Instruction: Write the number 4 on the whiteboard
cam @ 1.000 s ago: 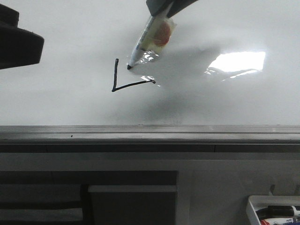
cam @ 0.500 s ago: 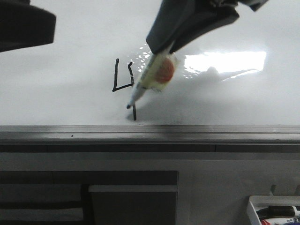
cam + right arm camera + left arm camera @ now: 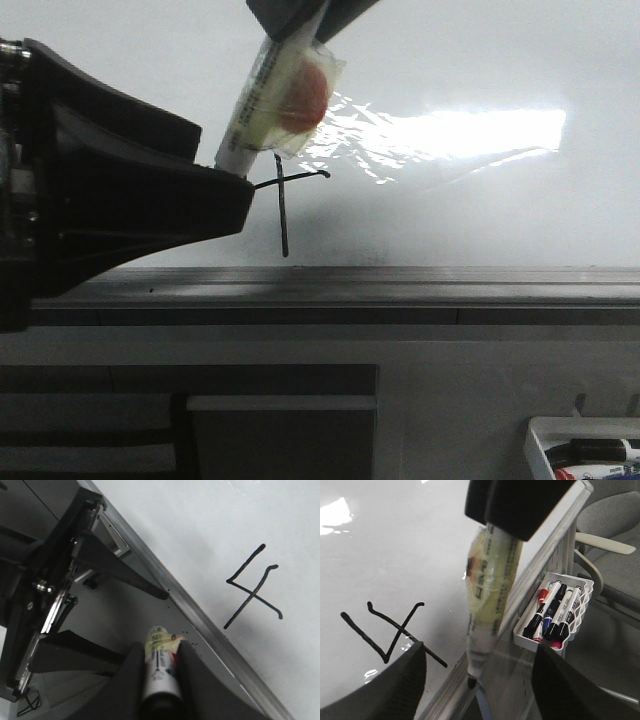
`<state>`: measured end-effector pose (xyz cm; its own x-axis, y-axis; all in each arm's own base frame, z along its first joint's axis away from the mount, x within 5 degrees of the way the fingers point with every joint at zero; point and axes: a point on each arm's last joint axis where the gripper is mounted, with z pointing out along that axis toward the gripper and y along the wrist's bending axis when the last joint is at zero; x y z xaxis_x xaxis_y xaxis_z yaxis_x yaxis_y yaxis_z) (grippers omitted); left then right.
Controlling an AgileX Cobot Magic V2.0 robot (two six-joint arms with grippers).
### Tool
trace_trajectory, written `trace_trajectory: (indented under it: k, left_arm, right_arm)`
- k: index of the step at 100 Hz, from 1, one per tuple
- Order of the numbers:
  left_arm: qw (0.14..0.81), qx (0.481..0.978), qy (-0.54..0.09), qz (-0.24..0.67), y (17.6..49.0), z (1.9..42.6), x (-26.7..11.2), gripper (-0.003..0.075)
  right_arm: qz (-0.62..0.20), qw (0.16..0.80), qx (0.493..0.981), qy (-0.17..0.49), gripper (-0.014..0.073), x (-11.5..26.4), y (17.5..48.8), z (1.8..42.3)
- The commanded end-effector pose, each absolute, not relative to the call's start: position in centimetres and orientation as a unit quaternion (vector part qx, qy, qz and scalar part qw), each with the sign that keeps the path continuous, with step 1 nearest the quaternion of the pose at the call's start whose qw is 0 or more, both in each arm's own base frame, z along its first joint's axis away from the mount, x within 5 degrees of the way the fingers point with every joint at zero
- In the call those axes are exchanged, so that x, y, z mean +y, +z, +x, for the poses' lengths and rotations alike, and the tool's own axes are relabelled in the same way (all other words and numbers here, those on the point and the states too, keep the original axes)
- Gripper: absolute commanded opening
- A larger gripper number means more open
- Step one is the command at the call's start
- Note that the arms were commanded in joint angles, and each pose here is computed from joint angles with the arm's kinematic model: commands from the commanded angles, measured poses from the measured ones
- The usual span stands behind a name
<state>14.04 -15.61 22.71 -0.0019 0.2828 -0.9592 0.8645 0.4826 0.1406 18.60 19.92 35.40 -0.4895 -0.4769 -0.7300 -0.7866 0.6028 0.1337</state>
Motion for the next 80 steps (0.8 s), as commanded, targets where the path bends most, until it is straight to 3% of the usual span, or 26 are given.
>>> trace_trajectory:
  k: [1,8,13,29,70,77,80]
  left_arm:
    - [0.594,0.619,-0.301,0.416,24.56,14.43,-16.46,0.0419]
    - [0.595,0.613,-0.313,0.415,24.41,14.50,-16.72,0.0414]
    - [0.591,0.618,-0.314,0.412,24.15,14.65,-16.81,0.0369]
    - [0.587,0.621,-0.316,0.412,23.84,14.78,-16.97,-0.0016]
    - [0.588,0.619,-0.317,0.413,23.87,14.76,-16.99,-0.0020]
    - [0.583,0.624,-0.321,0.409,23.73,14.71,-16.94,-0.0020]
    - [0.580,0.628,-0.325,0.404,23.65,14.68,-16.90,-0.0020]
  right_arm:
    - [-0.374,0.377,0.810,0.250,-0.0061,19.70,37.68,18.29]
    - [-0.374,0.373,0.811,0.252,-0.0061,19.70,37.65,18.23]
    - [-0.375,0.370,0.812,0.252,-0.0061,19.69,37.61,18.20]
    - [-0.377,0.364,0.814,0.251,-0.0061,19.66,37.51,18.11]
    - [-0.383,0.362,0.810,0.257,-0.0057,19.75,37.55,18.00]
    - [-0.380,0.369,0.808,0.258,0.0008,19.79,37.64,18.08]
    - [-0.378,0.373,0.807,0.259,0.0078,19.81,37.71,18.14]
